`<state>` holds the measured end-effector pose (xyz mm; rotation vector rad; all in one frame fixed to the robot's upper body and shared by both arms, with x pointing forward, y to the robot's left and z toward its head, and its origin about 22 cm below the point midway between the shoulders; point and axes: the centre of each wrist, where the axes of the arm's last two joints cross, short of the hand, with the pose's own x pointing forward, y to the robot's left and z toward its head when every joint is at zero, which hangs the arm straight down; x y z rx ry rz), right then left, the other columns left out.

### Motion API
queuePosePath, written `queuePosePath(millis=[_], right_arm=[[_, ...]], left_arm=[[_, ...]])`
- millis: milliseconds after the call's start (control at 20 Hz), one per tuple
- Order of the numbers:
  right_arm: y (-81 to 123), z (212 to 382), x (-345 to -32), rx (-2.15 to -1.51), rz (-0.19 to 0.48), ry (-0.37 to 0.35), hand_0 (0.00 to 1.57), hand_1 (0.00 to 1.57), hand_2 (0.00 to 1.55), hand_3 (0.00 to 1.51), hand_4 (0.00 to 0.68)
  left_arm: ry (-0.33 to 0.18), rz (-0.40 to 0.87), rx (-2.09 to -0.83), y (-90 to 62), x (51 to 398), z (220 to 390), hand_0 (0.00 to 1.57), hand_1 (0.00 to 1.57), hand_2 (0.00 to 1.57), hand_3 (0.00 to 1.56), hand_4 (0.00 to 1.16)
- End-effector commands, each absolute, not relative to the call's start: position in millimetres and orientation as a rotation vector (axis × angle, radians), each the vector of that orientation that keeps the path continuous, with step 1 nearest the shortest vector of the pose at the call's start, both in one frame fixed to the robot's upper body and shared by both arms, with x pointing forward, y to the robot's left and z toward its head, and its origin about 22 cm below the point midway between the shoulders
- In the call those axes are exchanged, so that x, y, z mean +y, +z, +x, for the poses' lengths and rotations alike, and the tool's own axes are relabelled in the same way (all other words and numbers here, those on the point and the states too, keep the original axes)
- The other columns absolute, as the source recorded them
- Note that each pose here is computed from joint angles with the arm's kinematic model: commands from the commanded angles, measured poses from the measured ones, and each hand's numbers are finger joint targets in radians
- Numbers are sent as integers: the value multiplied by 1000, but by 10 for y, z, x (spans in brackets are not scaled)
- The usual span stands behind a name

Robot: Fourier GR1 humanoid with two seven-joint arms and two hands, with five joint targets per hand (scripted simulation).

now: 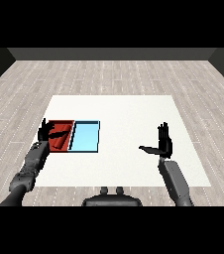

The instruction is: Pick the red can and put it in the red box

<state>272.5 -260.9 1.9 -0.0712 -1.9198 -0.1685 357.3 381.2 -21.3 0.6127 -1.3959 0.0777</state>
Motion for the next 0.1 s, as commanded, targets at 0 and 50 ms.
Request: queuePosePath(millis=[0,50], right_arm=[[135,2674,-2521,-1950,-5,-128,0,0,0,0,0],[168,2775,-2542,-1953,-22,-123,0,0,0,0,0]], left_arm=[[111,406,-1649,-268,3510,3620,0,0,0,0,0],[94,409,-1674,-65,3501,3739,0,0,0,0,0]])
